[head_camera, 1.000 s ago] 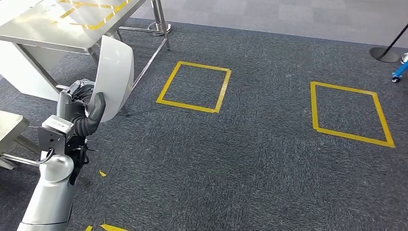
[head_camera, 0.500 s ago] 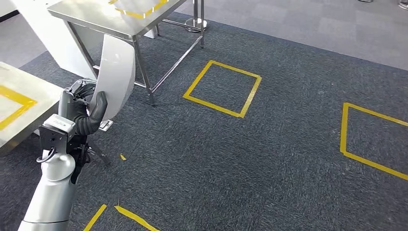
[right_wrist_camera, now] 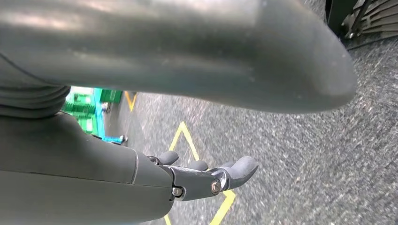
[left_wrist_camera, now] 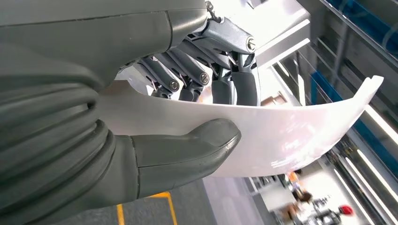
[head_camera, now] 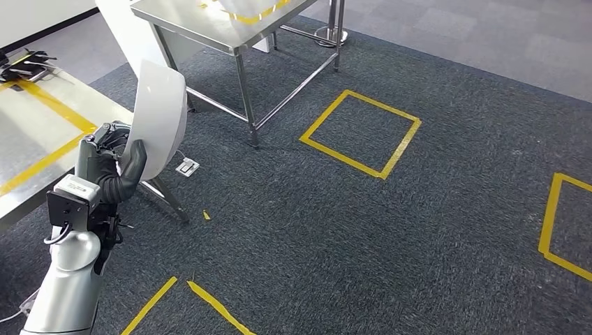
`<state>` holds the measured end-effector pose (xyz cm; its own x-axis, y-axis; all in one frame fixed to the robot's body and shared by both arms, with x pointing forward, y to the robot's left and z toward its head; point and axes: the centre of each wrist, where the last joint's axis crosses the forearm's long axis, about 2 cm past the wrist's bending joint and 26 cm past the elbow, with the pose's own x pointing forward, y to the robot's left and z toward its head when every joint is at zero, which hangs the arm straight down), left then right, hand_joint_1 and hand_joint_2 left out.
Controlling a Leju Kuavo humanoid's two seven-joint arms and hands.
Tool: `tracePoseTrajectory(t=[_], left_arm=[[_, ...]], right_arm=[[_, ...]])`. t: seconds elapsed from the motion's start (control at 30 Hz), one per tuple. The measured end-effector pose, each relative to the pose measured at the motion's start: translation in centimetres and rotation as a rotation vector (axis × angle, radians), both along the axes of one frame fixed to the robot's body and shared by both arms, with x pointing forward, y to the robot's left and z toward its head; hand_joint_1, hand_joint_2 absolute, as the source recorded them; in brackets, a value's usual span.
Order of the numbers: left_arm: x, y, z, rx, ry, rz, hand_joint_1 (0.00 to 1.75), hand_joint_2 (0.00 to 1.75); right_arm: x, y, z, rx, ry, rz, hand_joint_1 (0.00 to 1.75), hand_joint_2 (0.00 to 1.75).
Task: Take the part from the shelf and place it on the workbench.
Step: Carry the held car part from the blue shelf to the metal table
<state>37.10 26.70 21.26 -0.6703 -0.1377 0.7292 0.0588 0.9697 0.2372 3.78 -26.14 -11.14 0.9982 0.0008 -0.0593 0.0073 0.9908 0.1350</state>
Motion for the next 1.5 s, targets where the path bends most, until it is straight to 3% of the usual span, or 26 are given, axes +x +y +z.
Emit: tracePoseTrajectory(t=[0.6, 1.5], left_arm=[[0.6, 0.3, 0.3, -0.007, -0.009, 0.003, 1.75, 1.75], [1.2, -1.4, 1.6, -0.021, -0.02, -0.017, 1.75, 1.75]], right_arm=[[-0.1, -0.2, 0.0, -0.004, 0.002, -0.005, 0.0, 0.0], [0.1, 0.1, 0.0, -0.006, -0.011, -0.022, 0.0, 0.0]])
